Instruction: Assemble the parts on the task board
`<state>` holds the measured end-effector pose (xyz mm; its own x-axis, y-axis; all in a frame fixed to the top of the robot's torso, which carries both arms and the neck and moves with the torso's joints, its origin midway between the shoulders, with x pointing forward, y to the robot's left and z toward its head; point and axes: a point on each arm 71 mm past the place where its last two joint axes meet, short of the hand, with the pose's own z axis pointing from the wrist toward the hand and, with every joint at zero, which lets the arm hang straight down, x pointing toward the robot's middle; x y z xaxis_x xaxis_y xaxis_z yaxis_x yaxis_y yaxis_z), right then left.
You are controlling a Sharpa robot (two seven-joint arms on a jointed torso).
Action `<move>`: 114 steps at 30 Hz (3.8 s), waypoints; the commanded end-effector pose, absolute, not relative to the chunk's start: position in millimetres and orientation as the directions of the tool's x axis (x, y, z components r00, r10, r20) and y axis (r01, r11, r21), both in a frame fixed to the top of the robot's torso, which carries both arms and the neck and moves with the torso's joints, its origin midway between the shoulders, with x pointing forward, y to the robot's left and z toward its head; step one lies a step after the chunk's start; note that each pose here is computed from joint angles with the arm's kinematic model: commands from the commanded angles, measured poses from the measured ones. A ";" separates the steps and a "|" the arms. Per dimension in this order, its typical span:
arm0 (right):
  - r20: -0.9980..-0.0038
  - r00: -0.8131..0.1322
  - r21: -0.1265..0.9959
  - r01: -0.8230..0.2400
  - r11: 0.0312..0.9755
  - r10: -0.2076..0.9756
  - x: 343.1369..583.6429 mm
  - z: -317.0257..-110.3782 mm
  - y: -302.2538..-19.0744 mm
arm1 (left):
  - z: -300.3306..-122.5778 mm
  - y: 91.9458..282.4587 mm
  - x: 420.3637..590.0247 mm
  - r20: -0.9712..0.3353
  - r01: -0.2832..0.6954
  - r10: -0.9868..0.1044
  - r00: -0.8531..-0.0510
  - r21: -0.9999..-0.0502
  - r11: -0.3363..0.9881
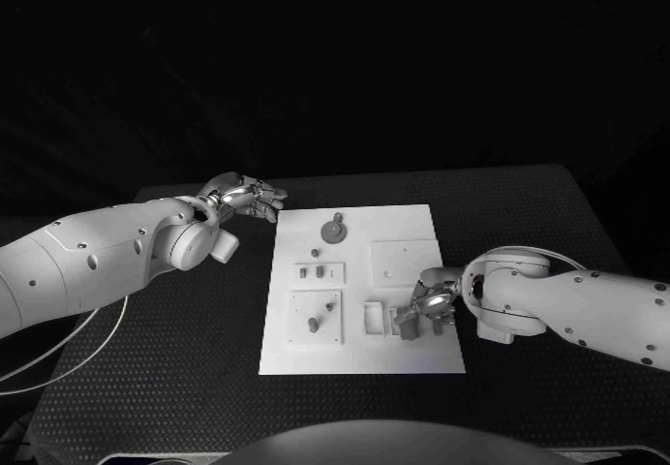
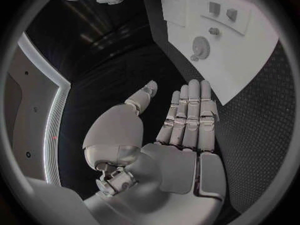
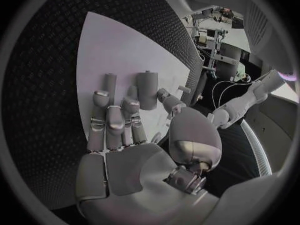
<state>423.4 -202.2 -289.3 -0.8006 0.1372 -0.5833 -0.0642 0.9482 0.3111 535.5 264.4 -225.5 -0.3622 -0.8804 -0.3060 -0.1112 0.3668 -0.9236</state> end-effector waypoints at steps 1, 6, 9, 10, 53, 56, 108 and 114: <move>-0.607 -0.786 0.279 -0.076 0.957 0.115 420.9 -294.5 -205.1 | -224.4 262.2 535.2 -0.296 -0.102 -0.879 -0.373 -0.929 0.356; -0.607 -0.782 0.300 -0.062 0.952 0.141 418.8 -292.0 -206.6 | -224.4 263.2 535.3 -0.297 -0.104 -0.880 -0.370 -0.928 0.357; -0.609 -0.778 0.312 -0.057 0.948 0.153 418.0 -286.5 -208.0 | -224.4 262.6 535.1 -0.296 -0.103 -0.880 -0.372 -0.929 0.356; -0.608 -0.777 0.318 -0.052 0.947 0.162 419.0 -283.9 -208.2 | -224.4 262.9 535.1 -0.296 -0.104 -0.880 -0.371 -0.929 0.357; -0.539 -0.809 0.409 -0.008 0.912 0.235 433.5 -269.6 -158.4 | -224.6 258.6 535.3 -0.292 -0.106 -0.877 -0.382 -0.929 0.356; -0.538 -0.810 0.408 -0.010 0.913 0.232 433.5 -271.6 -156.3 | -224.6 257.8 535.3 -0.292 -0.105 -0.876 -0.384 -0.929 0.355; -0.517 -0.826 0.402 0.000 0.916 0.227 427.9 -289.7 -153.4 | -225.0 260.7 535.1 -0.292 -0.112 -0.877 -0.382 -0.927 0.358; -0.518 -0.824 0.402 0.003 0.916 0.230 428.1 -289.8 -154.3 | -225.0 261.3 535.0 -0.292 -0.113 -0.877 -0.381 -0.927 0.358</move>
